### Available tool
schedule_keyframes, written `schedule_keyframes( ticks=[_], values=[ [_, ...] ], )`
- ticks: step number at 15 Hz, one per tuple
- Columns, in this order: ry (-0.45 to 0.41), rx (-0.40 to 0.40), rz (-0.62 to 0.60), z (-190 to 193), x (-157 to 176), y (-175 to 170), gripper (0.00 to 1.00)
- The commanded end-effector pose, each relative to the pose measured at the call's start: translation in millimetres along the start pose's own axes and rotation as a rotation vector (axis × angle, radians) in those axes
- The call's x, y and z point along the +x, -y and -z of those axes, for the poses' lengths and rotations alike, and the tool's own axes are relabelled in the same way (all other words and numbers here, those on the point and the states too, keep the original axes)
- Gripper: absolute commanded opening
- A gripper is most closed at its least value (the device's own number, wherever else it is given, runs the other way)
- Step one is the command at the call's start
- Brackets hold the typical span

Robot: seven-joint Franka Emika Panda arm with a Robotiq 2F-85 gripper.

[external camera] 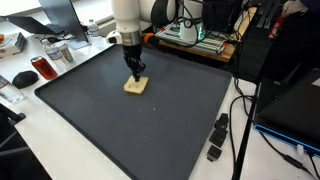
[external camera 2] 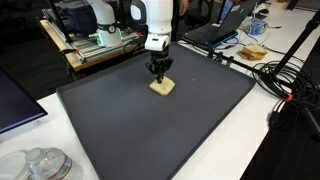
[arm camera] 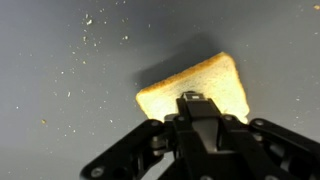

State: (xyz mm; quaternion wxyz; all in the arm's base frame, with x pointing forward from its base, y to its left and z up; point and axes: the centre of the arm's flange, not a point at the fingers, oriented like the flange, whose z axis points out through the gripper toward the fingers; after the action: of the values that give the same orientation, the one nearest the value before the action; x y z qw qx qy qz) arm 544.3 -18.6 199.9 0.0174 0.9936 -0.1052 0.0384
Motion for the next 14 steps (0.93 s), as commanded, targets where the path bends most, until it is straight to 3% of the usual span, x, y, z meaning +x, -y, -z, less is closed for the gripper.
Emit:
schedule_keyframes(
  ticks=[1,6,12,14],
  values=[
    [0.029,0.003,-0.025,-10,14,5,0.05],
    [0.107,-0.009,-0.013,-32,16,10,0.05],
    [0.094,-0.040,0.003,-38,21,11,0.05],
    [0.107,-0.032,0.078,-42,17,14,0.05]
  ],
)
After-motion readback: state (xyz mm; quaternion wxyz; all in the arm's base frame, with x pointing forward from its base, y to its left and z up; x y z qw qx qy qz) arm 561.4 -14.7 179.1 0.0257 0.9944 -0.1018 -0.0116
